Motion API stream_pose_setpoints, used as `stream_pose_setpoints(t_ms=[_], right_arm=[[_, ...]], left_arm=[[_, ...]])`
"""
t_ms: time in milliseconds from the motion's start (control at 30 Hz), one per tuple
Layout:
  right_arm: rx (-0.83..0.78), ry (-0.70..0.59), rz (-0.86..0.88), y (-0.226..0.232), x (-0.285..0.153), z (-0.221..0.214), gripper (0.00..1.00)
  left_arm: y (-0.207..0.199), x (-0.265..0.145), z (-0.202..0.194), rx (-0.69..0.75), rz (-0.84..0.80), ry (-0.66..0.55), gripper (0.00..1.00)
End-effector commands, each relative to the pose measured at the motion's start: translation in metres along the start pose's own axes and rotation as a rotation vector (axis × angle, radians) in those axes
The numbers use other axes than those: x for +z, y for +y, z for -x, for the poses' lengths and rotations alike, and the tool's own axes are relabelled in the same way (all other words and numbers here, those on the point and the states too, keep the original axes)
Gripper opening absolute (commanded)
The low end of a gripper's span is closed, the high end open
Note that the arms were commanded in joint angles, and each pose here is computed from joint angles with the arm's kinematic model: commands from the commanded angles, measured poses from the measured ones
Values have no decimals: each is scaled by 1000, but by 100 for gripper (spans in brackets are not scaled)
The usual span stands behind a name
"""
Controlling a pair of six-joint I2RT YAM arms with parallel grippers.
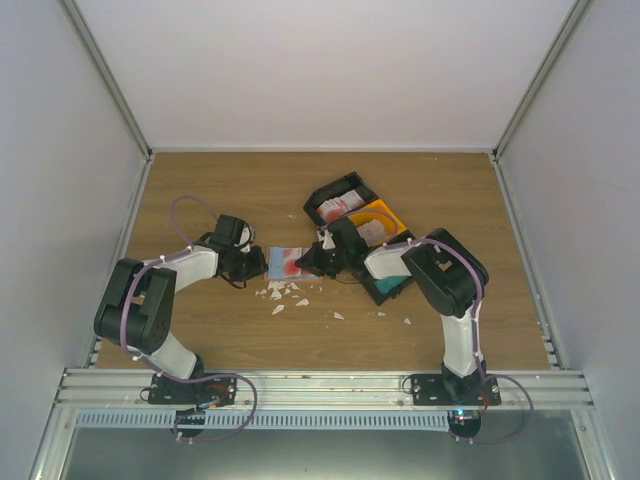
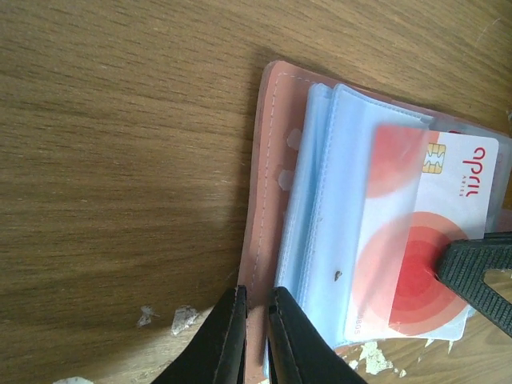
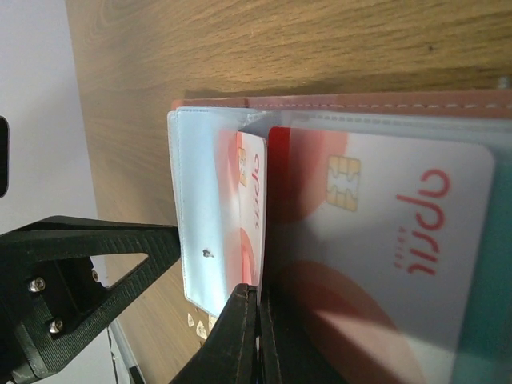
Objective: Put the credit cards into the card holder
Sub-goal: Insert the credit card into the card holder.
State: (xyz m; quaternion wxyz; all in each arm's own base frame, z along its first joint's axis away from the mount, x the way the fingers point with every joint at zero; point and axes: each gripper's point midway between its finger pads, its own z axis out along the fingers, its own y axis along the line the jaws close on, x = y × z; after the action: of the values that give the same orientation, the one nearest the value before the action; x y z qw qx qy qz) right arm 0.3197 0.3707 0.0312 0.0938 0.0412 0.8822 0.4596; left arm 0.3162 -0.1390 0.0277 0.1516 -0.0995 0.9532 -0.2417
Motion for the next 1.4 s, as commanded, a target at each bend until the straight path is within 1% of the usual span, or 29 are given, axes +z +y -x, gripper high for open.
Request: stream_pose_setpoints(t_ms=[0, 400, 567, 733, 900, 1100, 1267, 1367], right_arm=[[30, 72, -91, -31, 15, -19, 1], [-58, 55, -143, -24, 28, -11, 6], [-117, 42, -198, -24, 29, -8, 10], [-179, -11, -282, -25, 17, 4, 22], [-246, -56, -338, -17, 3, 15, 31], [-321, -62, -388, -14, 2, 26, 35], [-363, -43, -402, -13, 10, 31, 35], [-384, -54, -424, -11, 7, 32, 38]], left_arm=[[-2, 6, -6, 22, -21, 17, 13], [-8, 4, -10, 33, -52, 31, 13], [-8, 3, -10, 38, -52, 30, 13], [-11, -1, -7, 47, -53, 18, 13], [-16, -8, 0, 57, -56, -4, 14], [-19, -14, 11, 62, -38, -43, 14], [-24, -13, 22, 67, -48, -71, 23], [-31, -10, 25, 70, -82, -62, 27]])
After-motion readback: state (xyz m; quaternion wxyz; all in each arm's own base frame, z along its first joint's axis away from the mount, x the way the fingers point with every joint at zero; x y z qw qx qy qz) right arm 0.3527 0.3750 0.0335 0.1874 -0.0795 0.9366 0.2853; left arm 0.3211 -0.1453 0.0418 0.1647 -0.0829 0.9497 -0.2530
